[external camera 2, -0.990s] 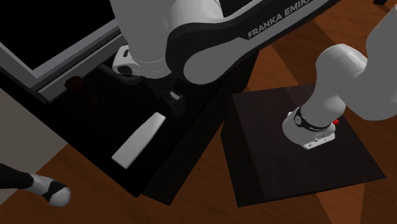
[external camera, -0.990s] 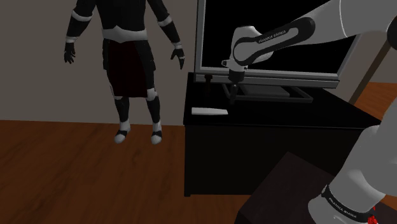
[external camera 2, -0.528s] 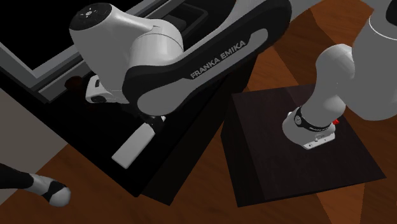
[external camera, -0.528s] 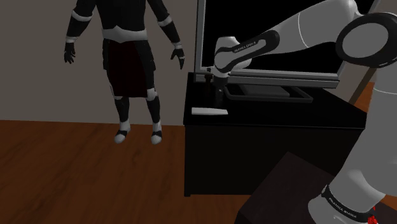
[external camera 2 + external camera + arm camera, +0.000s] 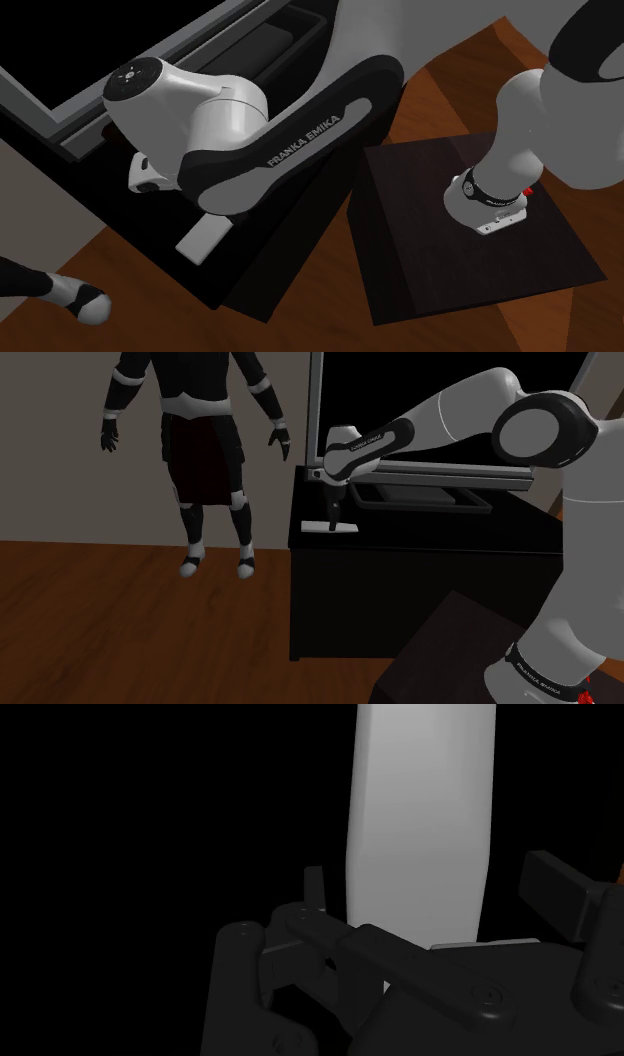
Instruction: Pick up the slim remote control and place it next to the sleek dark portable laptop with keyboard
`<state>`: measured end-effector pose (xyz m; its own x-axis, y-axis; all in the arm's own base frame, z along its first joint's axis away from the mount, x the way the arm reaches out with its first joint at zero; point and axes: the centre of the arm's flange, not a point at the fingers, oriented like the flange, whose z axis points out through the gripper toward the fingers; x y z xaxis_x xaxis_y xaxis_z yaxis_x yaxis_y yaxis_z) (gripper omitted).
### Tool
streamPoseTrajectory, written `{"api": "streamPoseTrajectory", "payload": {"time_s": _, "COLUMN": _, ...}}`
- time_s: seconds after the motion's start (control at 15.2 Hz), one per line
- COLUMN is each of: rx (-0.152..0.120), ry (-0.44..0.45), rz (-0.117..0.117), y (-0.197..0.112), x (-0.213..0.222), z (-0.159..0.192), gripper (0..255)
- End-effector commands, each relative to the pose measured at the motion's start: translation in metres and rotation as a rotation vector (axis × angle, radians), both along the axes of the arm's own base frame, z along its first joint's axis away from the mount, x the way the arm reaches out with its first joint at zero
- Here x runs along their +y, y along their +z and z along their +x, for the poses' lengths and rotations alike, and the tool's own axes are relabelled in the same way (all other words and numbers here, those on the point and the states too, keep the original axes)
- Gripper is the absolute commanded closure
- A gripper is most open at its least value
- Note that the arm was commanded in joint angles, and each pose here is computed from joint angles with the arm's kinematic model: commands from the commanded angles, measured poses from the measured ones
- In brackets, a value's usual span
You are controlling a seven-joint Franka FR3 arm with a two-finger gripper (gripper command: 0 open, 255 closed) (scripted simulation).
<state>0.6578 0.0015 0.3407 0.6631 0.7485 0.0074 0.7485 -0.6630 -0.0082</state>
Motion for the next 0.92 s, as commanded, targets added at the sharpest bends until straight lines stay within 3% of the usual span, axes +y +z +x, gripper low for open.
{"api": "streamPoseTrajectory", "payload": {"time_s": 0.0, "rx": 0.000, "ry": 0.000, "rz": 0.000, "y": -0.0102, "x": 0.0007, "z": -0.0007, "gripper": 0}}
{"api": "streamPoseTrajectory", "payload": {"time_s": 0.59, "rx": 0.000, "ry": 0.000, "rz": 0.000, "y": -0.0133, "x": 0.0008, "z": -0.0008, "gripper": 0}}
{"api": "streamPoseTrajectory", "payload": {"time_s": 0.66, "rx": 0.000, "ry": 0.000, "rz": 0.000, "y": -0.0133, "x": 0.0008, "z": -0.0008, "gripper": 255}}
{"api": "streamPoseTrajectory", "payload": {"time_s": 0.86, "rx": 0.000, "ry": 0.000, "rz": 0.000, "y": -0.0133, "x": 0.0007, "z": -0.0007, "gripper": 255}}
